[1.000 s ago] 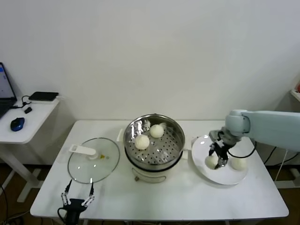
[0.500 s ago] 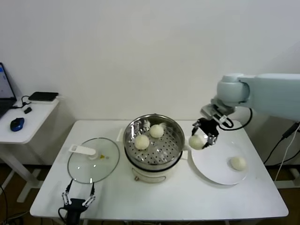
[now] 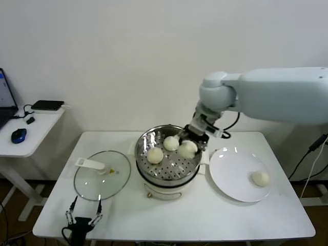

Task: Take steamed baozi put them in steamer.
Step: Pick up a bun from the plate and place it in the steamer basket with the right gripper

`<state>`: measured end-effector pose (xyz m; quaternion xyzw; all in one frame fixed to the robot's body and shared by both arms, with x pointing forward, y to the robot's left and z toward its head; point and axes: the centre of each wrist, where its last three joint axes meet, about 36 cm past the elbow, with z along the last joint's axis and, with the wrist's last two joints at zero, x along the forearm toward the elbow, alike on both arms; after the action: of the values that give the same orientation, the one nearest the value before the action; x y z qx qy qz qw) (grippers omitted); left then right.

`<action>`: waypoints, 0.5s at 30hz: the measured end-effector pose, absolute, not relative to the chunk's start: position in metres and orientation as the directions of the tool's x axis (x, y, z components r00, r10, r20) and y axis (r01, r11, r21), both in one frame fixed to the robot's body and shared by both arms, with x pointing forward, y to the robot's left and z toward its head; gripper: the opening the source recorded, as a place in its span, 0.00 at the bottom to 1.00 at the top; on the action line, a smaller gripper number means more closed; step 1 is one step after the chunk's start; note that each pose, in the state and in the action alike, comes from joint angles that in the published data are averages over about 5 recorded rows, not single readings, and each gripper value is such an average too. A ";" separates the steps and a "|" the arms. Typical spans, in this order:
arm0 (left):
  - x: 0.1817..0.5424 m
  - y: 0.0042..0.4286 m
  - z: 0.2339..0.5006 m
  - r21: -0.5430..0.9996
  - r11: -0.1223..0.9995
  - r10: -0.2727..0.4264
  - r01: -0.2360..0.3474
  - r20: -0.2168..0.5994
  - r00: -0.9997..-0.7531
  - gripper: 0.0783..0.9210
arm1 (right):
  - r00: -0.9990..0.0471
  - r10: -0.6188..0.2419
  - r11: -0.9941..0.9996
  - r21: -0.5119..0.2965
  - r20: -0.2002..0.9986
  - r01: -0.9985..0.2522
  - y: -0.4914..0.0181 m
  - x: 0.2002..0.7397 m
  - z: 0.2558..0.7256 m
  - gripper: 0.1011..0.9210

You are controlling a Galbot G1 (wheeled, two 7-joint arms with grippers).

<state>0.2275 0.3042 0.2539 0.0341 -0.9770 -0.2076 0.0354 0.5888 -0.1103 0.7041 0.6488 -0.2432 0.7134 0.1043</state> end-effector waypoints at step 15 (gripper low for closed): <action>0.229 0.305 0.251 0.404 0.913 -0.084 -0.054 0.056 -0.995 0.88 | -0.120 -0.187 -0.897 -0.219 0.975 -0.383 -0.070 0.586 0.627 0.68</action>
<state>0.2285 0.3046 0.2509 0.0352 -0.9773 -0.2056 0.0362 0.5865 -0.0696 0.6275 0.6598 -0.2162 0.7164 0.0685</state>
